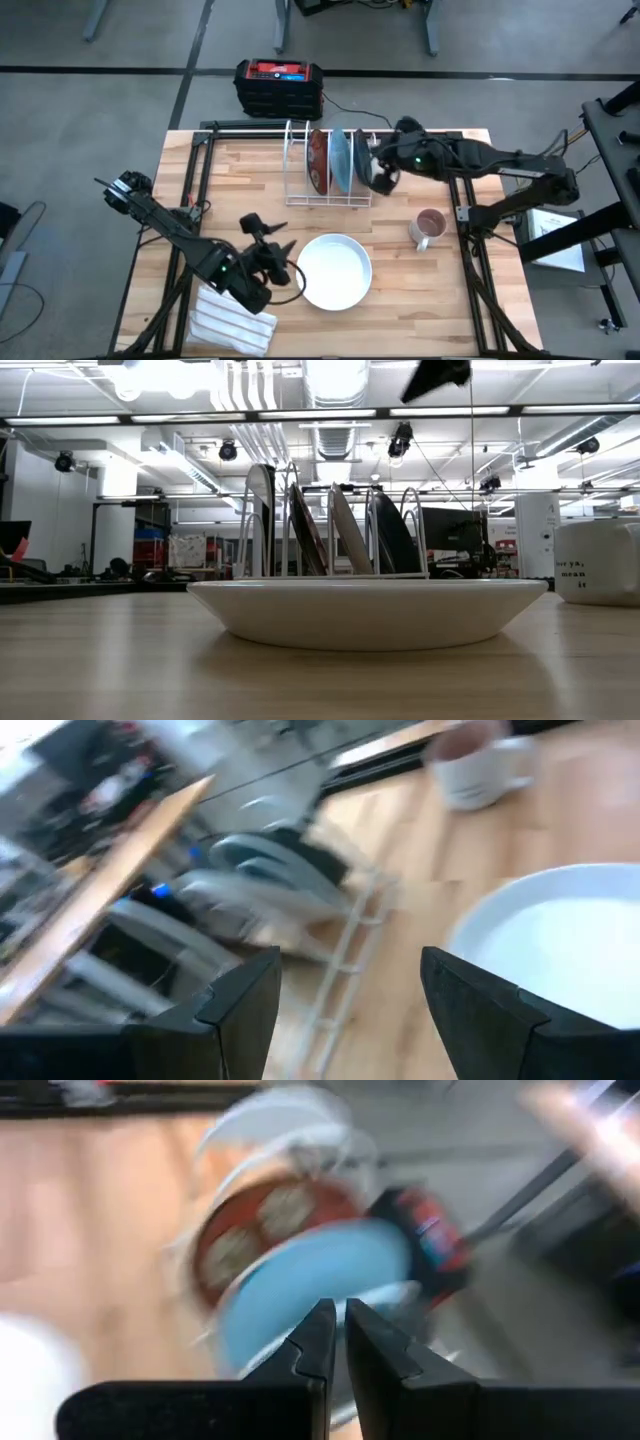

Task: Sort dishes
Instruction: Put the white plate in the dish rack

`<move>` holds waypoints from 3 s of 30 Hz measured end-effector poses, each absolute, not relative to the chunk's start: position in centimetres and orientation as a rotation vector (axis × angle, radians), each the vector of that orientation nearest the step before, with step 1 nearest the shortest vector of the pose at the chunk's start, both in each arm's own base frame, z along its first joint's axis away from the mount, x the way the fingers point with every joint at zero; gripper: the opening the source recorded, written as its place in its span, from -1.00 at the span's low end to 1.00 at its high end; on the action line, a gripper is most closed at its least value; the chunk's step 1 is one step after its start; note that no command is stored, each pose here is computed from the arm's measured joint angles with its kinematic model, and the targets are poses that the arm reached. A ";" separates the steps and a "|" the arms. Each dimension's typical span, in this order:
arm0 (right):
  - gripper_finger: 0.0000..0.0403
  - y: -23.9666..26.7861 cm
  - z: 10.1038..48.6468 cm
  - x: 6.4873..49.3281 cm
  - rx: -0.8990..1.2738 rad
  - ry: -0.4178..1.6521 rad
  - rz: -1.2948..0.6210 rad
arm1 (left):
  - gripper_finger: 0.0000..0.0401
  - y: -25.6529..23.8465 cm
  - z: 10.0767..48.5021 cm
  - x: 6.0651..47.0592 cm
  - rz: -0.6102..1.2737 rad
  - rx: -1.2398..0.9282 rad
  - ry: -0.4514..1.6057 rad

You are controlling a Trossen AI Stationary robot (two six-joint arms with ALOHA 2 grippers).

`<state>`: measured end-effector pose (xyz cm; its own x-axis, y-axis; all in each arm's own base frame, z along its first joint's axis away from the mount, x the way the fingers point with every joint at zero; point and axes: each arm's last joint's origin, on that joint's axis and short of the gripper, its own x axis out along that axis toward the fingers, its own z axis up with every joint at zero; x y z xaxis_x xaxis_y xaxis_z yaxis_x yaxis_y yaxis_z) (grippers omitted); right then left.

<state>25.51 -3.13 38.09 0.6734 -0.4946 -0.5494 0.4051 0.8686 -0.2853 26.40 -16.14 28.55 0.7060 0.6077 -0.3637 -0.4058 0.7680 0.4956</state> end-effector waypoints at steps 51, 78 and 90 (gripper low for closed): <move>-0.38 5.7 16.6 25.9 0.432 0.961 -0.222 | 0.15 -20.1 14.7 30.2 0.253 -0.093 0.775; 0.17 6.6 11.9 28.9 0.513 0.970 -0.151 | 0.15 -20.2 12.9 30.5 0.300 -0.114 0.784; -0.01 6.3 11.5 29.3 0.495 0.951 -0.142 | 0.15 -20.2 12.9 30.5 0.303 -0.112 0.777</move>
